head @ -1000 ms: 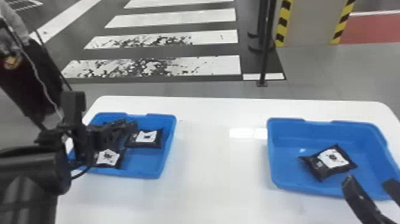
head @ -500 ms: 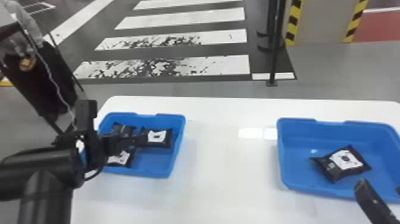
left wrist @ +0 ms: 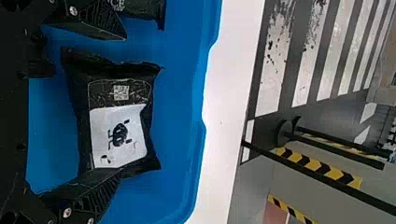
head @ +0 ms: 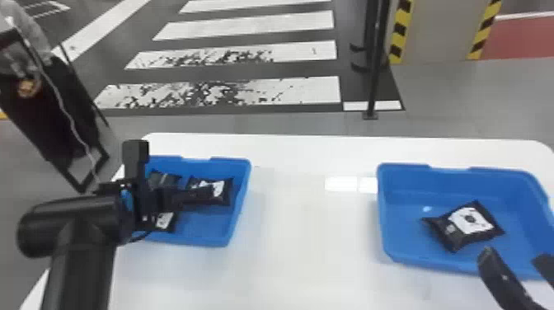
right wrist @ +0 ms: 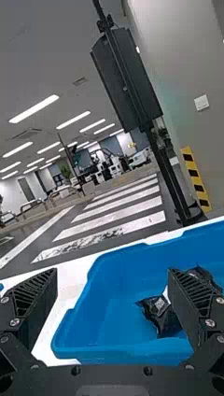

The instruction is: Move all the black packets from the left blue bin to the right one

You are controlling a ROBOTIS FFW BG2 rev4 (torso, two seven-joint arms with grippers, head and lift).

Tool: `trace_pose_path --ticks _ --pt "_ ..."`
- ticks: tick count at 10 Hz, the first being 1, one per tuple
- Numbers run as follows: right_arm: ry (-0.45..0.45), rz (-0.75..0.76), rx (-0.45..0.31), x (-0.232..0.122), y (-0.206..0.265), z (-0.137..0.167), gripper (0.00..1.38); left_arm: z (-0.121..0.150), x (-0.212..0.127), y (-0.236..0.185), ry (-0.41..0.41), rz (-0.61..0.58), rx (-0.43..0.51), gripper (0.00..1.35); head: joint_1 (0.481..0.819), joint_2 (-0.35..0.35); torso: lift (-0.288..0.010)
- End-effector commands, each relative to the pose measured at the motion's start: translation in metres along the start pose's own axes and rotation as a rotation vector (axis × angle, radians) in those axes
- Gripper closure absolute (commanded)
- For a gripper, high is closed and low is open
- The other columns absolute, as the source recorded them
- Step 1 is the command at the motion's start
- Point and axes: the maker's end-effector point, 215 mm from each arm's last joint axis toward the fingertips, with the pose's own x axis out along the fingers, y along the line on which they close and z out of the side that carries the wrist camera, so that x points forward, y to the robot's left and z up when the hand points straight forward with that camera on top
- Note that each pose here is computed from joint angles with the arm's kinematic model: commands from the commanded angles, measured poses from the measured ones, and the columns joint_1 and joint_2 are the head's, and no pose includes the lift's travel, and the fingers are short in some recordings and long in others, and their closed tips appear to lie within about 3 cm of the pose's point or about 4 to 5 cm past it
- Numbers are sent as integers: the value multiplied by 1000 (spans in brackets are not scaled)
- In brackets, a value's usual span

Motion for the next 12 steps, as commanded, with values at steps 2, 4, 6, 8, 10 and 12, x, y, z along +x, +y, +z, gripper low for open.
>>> trace_pose_path --ticks 2,4,6,8,10,12 --pt "6 1 20 1 0 -5 159 -9 28 -7 52 -26 -14 420 695 165 -150" --pt "6 6 28 1 1 -6 159 2 29 -3 -2 -20 13 1173 695 151 -150" --pt "10 6 32 0 1 -7 159 17 27 -9 -50 -41 63 1205 695 155 -150" --pt "8 11 32 0 3 -6 159 20 4 -11 -53 -19 90 1207 695 151 -150" --pt "11 12 32 0 3 -7 159 29 -17 -16 -84 -35 117 1207 695 157 -150" --pt "10 13 34 -1 3 -6 159 47 -50 -36 -161 -75 149 1207 695 159 -150"
